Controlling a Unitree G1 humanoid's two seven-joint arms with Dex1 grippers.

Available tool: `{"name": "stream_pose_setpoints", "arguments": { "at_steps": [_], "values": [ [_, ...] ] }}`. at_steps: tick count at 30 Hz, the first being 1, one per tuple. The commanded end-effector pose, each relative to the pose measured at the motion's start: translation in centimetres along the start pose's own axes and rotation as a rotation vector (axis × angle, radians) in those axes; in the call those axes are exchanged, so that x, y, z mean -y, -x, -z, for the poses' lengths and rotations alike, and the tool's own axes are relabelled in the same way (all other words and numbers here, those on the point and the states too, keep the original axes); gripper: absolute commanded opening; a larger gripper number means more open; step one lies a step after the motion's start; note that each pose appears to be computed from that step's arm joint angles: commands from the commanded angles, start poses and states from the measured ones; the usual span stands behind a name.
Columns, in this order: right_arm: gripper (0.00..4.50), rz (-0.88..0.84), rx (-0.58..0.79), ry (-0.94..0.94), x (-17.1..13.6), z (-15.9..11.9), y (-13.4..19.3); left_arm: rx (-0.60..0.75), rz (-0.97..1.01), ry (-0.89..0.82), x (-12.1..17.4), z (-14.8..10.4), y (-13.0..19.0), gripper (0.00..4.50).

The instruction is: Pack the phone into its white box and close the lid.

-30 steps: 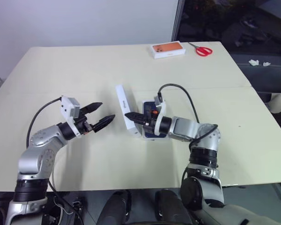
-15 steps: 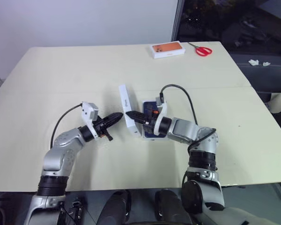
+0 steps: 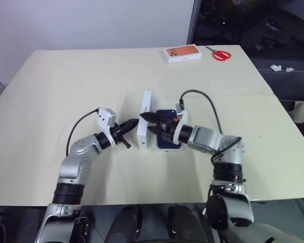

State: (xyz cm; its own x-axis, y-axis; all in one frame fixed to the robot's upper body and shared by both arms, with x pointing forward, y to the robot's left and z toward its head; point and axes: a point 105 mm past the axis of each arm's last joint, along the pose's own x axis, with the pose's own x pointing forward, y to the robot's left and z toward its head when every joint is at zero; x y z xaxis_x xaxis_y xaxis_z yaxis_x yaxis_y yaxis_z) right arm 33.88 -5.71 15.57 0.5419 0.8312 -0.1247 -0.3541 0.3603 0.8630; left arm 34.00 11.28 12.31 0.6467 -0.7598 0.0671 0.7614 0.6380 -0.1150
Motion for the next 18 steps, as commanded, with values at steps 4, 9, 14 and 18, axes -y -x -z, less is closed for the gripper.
{"name": "stream_pose_setpoints", "arguments": {
  "at_steps": [4, 9, 14, 18],
  "values": [
    [4.47, 0.000, -0.021, 0.343, -1.1, -2.4, 4.0, 0.040, 0.026, -0.024, 0.6, -1.0, -0.7, 0.00],
    [4.47, 0.261, -0.020, 0.779, 2.6, -5.5, 6.6, 0.050, 0.075, -0.011, 1.5, -1.1, -2.4, 0.00],
    [4.47, 0.361, 0.029, 1.082, 3.4, -8.6, 7.3, 0.009, 0.170, -0.029, 3.4, -0.5, -3.7, 0.00],
    [4.24, 0.350, -0.062, 1.146, 4.6, -6.9, 6.7, 0.016, 0.117, -0.026, 1.9, -1.3, -2.5, 0.00]
  ]
}}
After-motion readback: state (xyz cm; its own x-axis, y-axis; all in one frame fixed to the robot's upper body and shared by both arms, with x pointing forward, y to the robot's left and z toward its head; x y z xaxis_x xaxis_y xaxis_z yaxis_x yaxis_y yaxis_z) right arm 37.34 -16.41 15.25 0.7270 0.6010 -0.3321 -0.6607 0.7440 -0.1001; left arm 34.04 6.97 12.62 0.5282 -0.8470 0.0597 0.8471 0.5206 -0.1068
